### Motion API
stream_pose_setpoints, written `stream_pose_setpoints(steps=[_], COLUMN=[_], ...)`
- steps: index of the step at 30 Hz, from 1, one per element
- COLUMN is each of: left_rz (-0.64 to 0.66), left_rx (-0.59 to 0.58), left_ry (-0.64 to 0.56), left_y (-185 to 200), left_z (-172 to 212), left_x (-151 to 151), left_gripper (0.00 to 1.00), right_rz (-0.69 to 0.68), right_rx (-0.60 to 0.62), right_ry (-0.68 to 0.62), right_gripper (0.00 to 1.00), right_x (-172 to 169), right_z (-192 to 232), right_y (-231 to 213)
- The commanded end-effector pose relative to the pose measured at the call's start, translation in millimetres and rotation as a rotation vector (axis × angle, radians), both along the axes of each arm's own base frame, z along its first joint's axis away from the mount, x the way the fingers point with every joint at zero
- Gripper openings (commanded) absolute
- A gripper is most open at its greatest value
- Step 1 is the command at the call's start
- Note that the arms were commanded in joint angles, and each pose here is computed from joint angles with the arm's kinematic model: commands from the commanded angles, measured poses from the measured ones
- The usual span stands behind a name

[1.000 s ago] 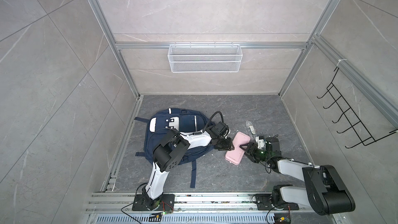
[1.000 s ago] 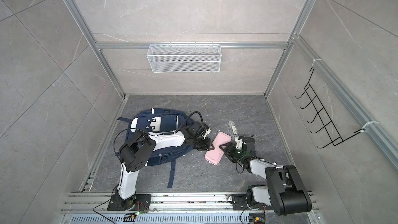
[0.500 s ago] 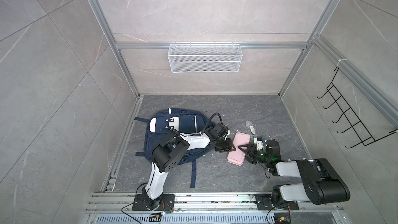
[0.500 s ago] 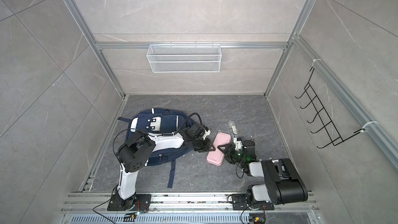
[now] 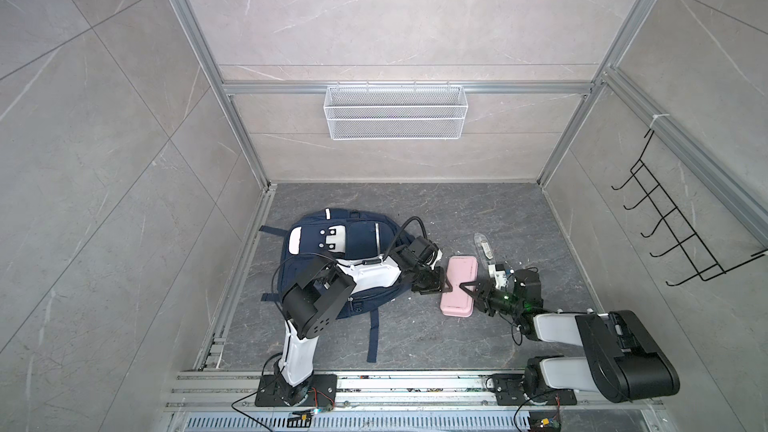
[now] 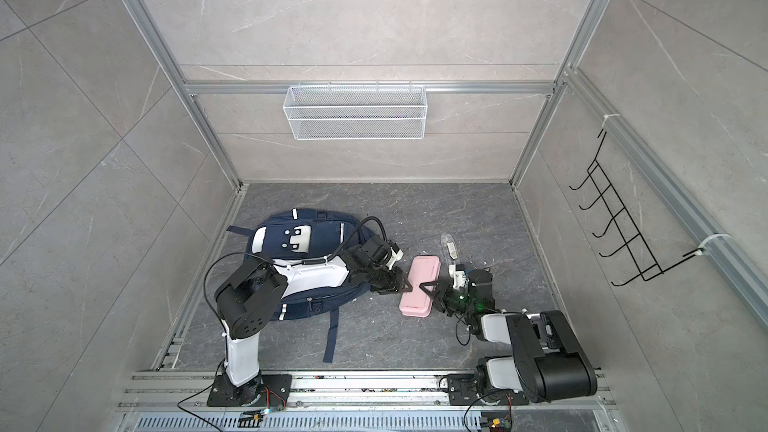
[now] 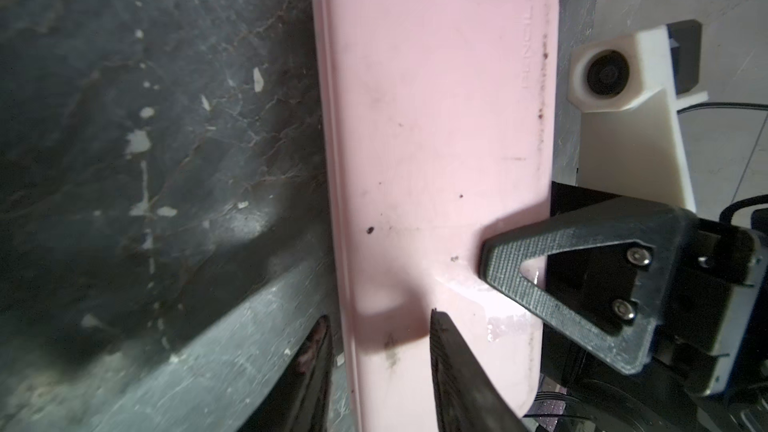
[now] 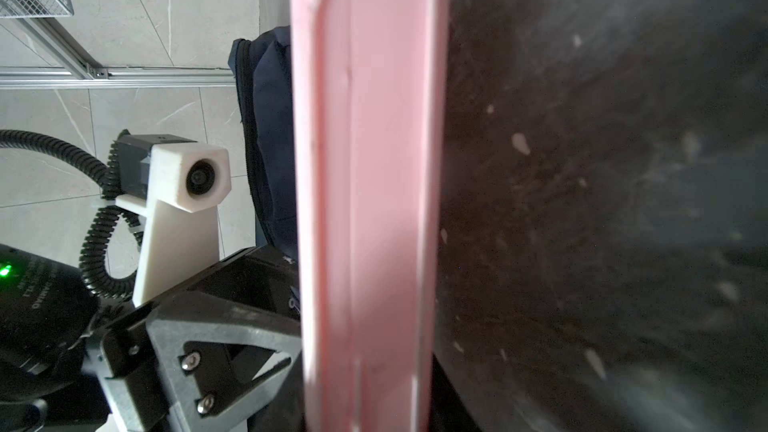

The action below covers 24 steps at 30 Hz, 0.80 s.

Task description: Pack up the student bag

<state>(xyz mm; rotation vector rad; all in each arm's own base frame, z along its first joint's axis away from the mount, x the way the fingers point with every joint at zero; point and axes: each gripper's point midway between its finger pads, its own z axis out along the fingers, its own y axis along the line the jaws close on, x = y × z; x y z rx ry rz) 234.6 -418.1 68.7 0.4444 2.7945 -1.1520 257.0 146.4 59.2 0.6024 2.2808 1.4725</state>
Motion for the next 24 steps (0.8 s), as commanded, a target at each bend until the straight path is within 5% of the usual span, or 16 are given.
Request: stream_pose_setpoints(steps=[1,8,13,16,24], left_rz=[-0.025,0.046,0.146,0.156,0.181], left_rx=[0.028,0.270,0.611,0.765,0.952], left_ry=[-0.128,-0.347,-0.493,-0.516,-0.532], left_y=[10.3,56.5,112.8,130.7,146.7], left_z=[45.2,81.1,81.8,73.8,52.8], left_x=[7.3,37.7,70.8,81.8,97.1], left_gripper=[0.41,0.41,0.42,0.42,0.42], right_rz=[0.029,0.037,0.048,0.065,0.100], right_rx=[-0.015,-0.058,-0.065,-0.080,-0.113], right_ry=[-0.042,-0.064,-0.082,-0.087,-0.105], right_gripper=[0.28,0.25,0.24,0.24,0.24], right_x=[1.7,-1.9,-3.9,-5.9,-9.5], right_z=[14.5,31.1,43.2,46.0,53.5], right_y=[2.4,0.0,2.8,7.3,17.3])
